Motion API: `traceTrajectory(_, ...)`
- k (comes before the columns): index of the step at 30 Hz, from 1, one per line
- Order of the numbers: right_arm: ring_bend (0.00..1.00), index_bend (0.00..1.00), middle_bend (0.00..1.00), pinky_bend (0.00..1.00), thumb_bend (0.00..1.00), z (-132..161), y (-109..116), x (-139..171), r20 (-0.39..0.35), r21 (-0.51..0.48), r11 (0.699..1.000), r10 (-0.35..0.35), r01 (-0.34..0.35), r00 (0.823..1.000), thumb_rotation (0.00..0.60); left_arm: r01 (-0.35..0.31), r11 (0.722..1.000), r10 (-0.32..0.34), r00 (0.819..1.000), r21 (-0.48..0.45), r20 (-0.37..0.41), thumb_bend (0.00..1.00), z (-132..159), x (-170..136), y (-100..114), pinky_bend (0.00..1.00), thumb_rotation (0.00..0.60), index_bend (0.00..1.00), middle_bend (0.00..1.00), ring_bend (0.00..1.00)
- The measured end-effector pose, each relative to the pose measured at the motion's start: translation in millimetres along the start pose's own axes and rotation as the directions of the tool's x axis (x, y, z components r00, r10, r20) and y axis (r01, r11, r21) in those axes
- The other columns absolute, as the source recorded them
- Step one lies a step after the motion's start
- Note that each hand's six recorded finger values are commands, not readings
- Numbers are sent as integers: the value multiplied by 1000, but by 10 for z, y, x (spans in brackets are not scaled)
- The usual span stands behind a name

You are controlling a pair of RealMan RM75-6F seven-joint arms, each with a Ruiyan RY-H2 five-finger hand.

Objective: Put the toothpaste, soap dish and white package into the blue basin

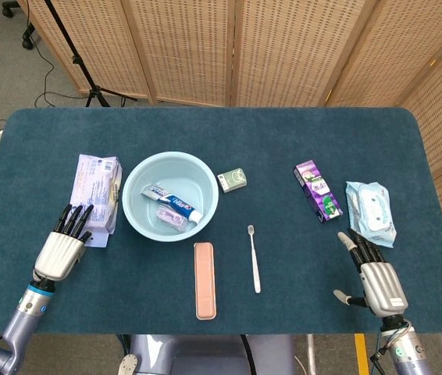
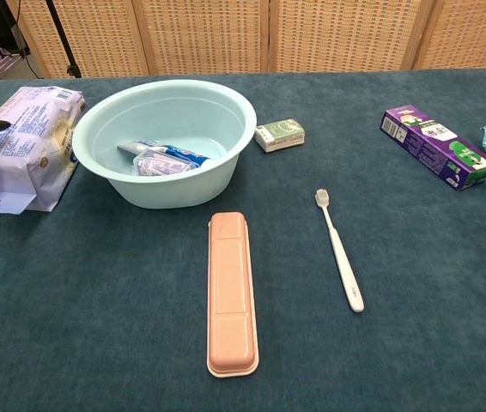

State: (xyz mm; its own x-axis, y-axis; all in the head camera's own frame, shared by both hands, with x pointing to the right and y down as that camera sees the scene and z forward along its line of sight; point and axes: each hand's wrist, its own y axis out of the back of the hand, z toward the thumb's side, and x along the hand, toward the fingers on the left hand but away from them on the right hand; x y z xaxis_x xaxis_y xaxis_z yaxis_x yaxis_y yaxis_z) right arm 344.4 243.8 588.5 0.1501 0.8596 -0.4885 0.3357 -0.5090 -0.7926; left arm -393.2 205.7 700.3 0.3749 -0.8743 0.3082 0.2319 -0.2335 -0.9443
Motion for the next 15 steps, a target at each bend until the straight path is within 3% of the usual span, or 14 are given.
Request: traceTrajectory(15, 0, 29, 0, 81, 91, 11, -29, -2, -3, 4, 1000, 10, -10, 1000, 600, -11, 1000, 11, 1000, 8, -24, 444, -70, 11, -7, 25, 600, 712, 90, 22)
